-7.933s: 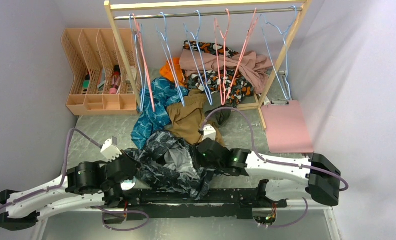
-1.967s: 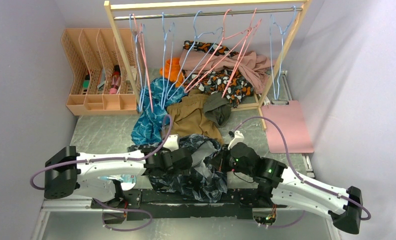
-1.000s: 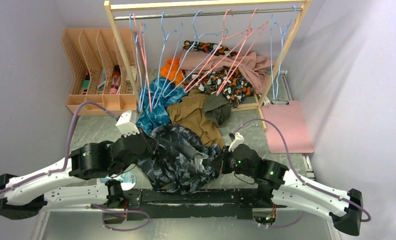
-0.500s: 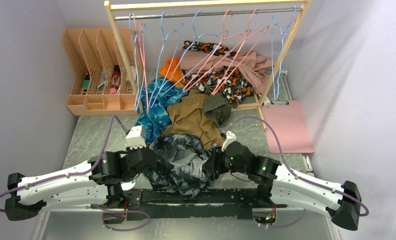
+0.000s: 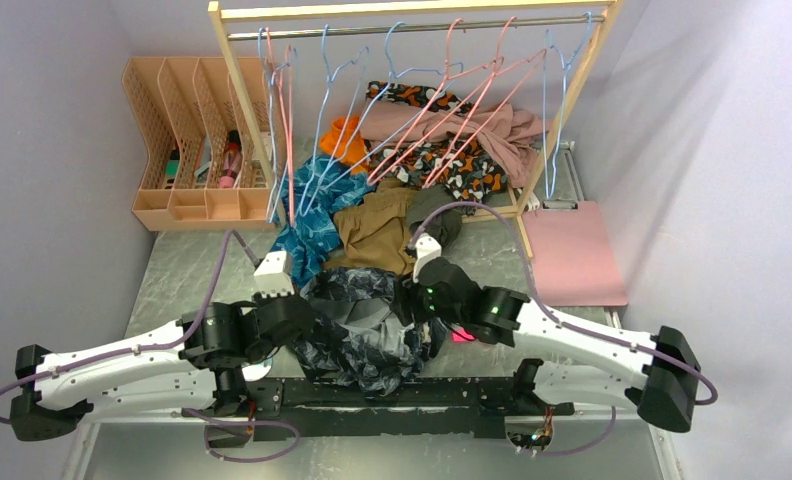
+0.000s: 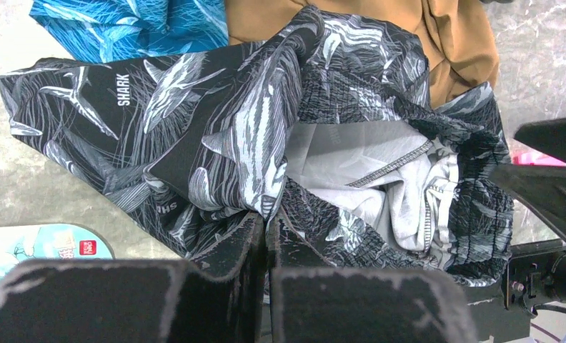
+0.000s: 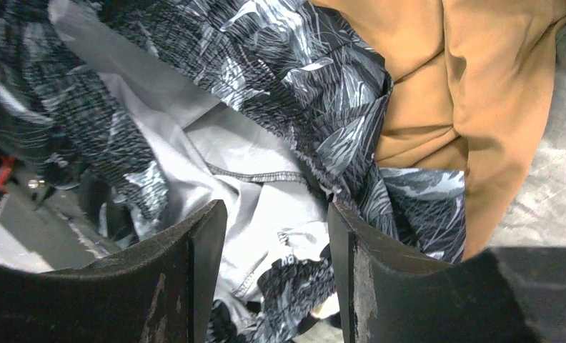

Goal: Place the shorts on the hanger
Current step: Adjust the shorts at the center of the board.

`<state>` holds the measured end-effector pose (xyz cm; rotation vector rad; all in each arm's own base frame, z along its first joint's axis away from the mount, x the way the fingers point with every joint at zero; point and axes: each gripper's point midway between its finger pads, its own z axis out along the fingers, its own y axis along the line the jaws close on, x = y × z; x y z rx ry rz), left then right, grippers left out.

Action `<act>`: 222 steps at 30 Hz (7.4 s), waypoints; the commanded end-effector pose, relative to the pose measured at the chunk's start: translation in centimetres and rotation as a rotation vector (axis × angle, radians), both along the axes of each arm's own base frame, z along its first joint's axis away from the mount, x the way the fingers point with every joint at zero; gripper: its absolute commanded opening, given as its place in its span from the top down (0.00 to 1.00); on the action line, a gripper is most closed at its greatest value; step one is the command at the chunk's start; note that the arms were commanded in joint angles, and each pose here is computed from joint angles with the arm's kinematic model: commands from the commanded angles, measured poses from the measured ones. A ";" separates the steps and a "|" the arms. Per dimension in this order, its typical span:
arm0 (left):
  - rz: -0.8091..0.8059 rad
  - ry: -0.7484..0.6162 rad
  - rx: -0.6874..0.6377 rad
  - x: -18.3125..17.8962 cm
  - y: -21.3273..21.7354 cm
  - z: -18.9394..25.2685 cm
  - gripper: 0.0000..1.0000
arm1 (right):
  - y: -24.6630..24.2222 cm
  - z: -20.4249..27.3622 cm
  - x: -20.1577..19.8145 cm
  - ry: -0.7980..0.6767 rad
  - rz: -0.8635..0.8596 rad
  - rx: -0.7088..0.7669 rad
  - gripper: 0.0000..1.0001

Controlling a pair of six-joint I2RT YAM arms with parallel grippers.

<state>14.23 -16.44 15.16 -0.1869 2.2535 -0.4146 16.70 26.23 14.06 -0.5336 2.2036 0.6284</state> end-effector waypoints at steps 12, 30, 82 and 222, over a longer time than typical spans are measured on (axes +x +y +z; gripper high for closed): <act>-0.109 -0.069 -0.068 0.4 -2.6 4.5 0.93 | 4.0 -0.4 2.9 -0.199 0.130 -0.099 0.38; -0.138 -0.066 -0.093 0.0 -2.7 4.9 0.93 | 5.2 -3.1 6.0 -0.264 0.043 -0.190 0.44; -0.170 0.017 -0.127 5.5 -7.4 1.1 0.89 | -8.4 7.3 0.4 -0.051 -0.443 0.144 1.00; 0.003 -0.342 -0.295 0.1 7.8 23.2 0.93 | -6.8 20.3 1.2 -0.297 -0.205 0.245 1.00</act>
